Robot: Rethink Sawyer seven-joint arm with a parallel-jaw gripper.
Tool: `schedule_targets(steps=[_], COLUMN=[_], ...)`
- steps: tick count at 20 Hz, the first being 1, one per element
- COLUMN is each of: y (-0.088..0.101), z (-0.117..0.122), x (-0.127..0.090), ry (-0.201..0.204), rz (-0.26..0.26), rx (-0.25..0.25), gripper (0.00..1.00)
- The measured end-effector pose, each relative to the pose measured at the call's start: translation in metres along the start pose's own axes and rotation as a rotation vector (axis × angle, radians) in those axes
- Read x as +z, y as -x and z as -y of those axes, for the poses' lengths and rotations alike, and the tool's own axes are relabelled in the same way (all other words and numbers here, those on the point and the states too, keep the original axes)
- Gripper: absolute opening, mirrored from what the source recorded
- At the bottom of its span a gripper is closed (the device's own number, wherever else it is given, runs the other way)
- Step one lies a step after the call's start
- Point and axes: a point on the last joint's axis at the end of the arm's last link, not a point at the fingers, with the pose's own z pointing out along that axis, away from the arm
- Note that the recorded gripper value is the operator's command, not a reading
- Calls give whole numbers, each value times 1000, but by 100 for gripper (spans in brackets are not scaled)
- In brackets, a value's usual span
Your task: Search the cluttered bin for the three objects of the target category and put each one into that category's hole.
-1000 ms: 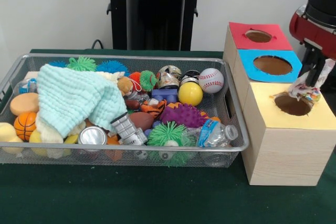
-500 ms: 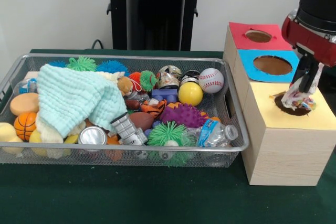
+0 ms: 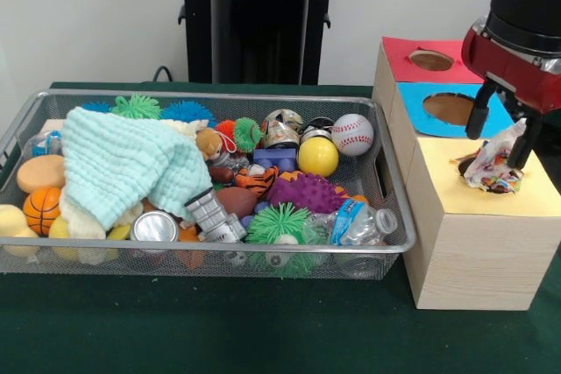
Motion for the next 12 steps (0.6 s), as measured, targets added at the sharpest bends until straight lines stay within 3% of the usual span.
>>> schedule_targets(steps=[12], y=[8], z=[-5], x=[-6], ry=[4], rz=[3], rx=[7], gripper=[100])
